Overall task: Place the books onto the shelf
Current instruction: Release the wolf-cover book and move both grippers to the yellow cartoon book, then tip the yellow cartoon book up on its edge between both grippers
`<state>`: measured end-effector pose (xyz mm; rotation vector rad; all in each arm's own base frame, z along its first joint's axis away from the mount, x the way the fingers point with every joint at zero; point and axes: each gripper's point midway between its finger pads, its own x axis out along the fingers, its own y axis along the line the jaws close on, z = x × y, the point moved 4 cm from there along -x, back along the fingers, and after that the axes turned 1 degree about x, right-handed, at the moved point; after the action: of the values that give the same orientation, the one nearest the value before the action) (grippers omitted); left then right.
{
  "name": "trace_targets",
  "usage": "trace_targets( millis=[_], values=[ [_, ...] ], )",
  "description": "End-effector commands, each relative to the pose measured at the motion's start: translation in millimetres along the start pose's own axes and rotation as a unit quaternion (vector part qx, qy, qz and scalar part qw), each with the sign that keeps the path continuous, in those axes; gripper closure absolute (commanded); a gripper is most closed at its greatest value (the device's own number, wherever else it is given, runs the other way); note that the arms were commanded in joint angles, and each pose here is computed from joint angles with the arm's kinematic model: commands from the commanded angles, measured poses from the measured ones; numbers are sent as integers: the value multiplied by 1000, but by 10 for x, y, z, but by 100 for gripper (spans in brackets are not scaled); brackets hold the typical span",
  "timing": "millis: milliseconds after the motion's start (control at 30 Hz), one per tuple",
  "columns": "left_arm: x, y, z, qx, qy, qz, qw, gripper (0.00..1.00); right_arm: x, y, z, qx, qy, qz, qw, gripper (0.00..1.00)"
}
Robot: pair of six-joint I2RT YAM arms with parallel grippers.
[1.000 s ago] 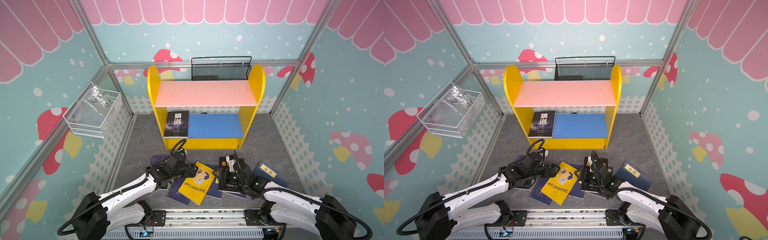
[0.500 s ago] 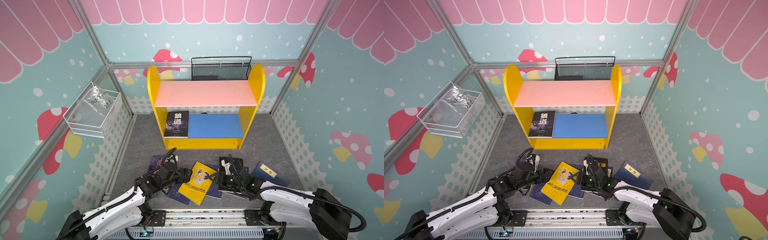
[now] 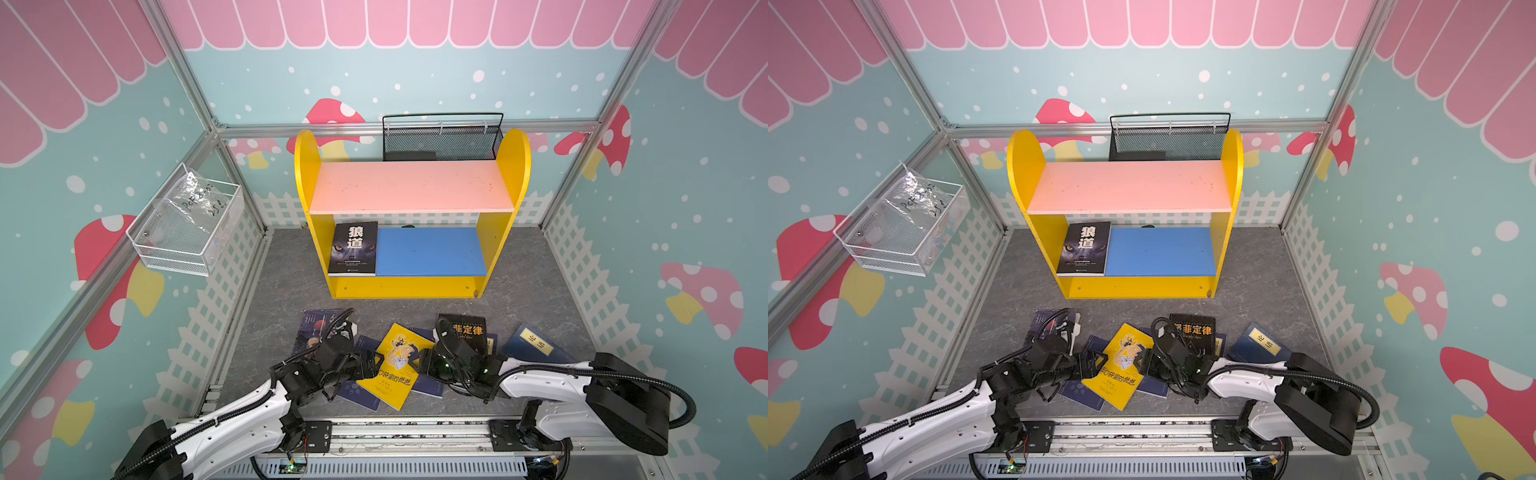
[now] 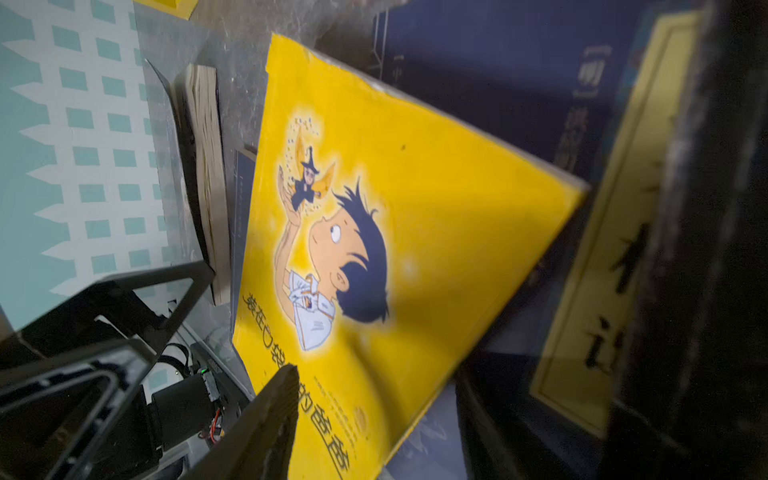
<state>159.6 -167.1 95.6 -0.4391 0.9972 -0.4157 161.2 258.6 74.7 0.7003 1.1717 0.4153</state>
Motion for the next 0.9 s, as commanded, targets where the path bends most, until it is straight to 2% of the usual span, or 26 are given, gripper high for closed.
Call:
trace_targets(
  millis=[0,167,333,433,533,667,867],
  values=[
    [64,38,-90,-15,15,-4,1000,3,75,67,136,-10,-31,-14,999,36],
    [166,-45,-125,-35,26,-40,998,3,247,180,304,-30,-21,-15,999,36],
    [273,-99,-82,-44,25,-47,998,3,399,207,434,-32,-7,-5,999,36],
    [333,-233,-28,-56,21,-85,995,4,505,175,431,-33,12,-6,999,36],
    [319,-347,113,-72,-13,-115,991,3,582,115,399,-28,25,-8,999,36],
    [146,-552,379,-93,-78,-174,977,3,650,58,375,-18,34,-3,999,37],
    [-64,-451,510,-126,-106,-154,974,4,672,33,381,-14,38,4,999,36]
  ],
)
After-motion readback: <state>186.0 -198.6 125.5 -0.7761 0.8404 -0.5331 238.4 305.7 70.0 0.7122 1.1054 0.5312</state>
